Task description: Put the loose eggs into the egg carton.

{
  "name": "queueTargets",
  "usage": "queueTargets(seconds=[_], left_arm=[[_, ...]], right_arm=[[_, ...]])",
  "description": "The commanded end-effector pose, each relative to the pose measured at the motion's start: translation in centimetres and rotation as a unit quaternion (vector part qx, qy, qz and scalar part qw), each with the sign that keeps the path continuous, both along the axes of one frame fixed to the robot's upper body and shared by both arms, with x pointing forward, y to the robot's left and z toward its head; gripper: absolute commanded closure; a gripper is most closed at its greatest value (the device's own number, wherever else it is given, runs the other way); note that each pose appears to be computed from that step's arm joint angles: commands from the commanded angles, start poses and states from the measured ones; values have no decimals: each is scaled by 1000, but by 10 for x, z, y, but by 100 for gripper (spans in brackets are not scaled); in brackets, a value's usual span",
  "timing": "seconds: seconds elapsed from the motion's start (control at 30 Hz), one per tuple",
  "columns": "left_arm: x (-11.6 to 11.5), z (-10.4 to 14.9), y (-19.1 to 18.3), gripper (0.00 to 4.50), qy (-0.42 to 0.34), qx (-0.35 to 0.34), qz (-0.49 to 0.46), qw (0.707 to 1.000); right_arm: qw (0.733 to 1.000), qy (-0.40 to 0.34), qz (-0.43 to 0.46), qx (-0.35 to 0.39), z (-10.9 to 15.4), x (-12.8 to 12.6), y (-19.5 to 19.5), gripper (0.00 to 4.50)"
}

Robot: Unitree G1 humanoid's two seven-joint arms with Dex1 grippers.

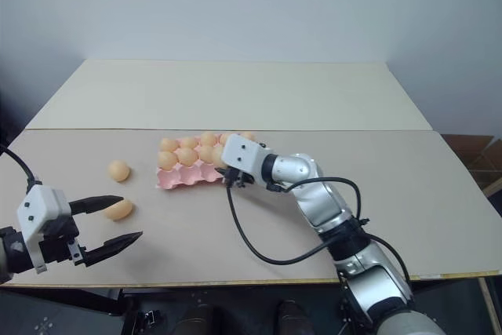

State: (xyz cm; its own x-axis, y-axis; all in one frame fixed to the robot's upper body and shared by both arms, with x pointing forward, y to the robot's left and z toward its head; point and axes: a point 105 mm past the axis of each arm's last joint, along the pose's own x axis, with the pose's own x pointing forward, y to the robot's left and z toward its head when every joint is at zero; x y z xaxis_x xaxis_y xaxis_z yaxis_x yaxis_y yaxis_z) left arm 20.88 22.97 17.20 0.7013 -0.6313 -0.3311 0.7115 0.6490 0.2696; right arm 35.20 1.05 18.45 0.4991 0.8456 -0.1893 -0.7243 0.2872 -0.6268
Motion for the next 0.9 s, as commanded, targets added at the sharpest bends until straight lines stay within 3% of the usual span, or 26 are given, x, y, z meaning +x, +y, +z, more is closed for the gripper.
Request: queueTargets(seconds=[0.03,0.3,0.53,0.57,0.73,0.9], left_arm=[[-4,9,-4,0,-25,9,-3,1000],[-4,8,-4,0,-26,9,1,1000],[-4,7,-5,0,-26,9,1,1000],[-4,7,-5,0,-26,8,1,1000],[-5,6,-4,0,-25,8,4,1000],[-7,5,3,0,-23,14,19,999]], right_arm=[[999,-28,21,4,5,-1,17,247],[999,-40,18,-1,-6,10,40,247],[999,-49,10,2,-5,20,39,18],[999,-51,9,3,-4,21,38,4],[997,-72,8,8,7,18,34,4],[995,-87,35,34,30,-3,13,4]])
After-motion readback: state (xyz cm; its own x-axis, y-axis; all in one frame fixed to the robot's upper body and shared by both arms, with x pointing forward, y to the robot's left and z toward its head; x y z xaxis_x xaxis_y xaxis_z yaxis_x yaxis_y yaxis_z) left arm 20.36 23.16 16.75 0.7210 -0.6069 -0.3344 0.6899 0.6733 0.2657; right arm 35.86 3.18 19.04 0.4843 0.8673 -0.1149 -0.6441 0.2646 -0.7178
